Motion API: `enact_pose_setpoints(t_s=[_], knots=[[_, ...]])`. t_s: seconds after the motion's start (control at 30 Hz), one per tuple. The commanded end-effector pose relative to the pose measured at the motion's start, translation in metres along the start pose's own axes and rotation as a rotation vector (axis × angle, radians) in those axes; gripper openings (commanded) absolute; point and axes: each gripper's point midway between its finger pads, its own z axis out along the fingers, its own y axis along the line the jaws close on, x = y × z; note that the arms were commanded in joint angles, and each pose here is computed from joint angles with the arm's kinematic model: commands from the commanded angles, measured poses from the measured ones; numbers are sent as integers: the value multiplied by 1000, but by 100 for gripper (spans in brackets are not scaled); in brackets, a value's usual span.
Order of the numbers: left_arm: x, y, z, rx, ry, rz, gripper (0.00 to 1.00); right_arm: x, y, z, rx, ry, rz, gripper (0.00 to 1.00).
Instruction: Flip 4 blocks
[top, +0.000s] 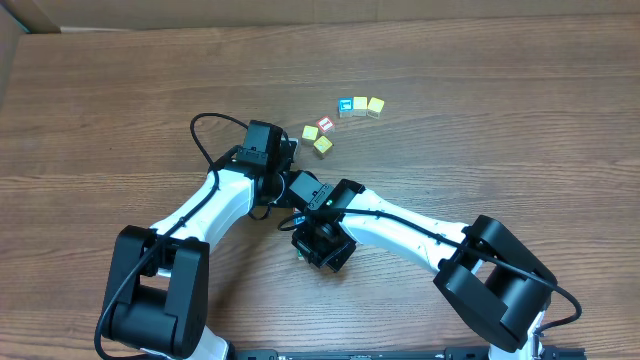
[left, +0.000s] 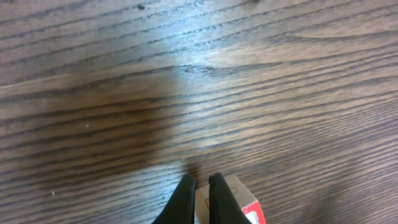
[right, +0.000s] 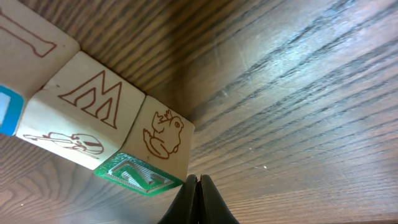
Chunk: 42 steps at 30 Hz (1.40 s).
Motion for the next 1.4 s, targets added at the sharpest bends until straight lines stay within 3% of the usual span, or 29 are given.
enact_pose_setpoints(t_s=[0.0,0.17,0.37,0.67,0.73,0.83,0.93,1.1,1.17,1.23,1.37], knots=[[10,-13,4,49,36,40,4,-3,10,-8,-44,-27,-4,4],[9,-12,3,41,32,39,4,-3,10,-8,-43,-27,-6,4],[-8,7,-13,-100,19,30,4,-5,2,-9,-14,-29,-1,4],[-65,6,-63,-152,-79,-61,4,-22,-5,-31,-14,-42,3,4],[-77,16,-77,-220,-112,-117,4,-34,0,-43,-41,-79,-65,4],[-83,39,-104,-349,-148,-304,4,-54,17,-72,-112,-120,-325,4],[-77,42,-116,-337,-124,-431,4,-66,32,-97,-162,-159,-616,7],[-39,43,-110,-310,44,-473,4,-81,27,-104,-148,-180,-703,24],[-16,45,-103,-327,127,-477,4,-86,26,-106,-141,-190,-764,23],[9,46,-92,-328,220,-453,4,-100,24,-109,-110,-241,-814,17],[45,36,-68,-257,357,-458,4,-139,13,-121,-34,-361,-747,13]])
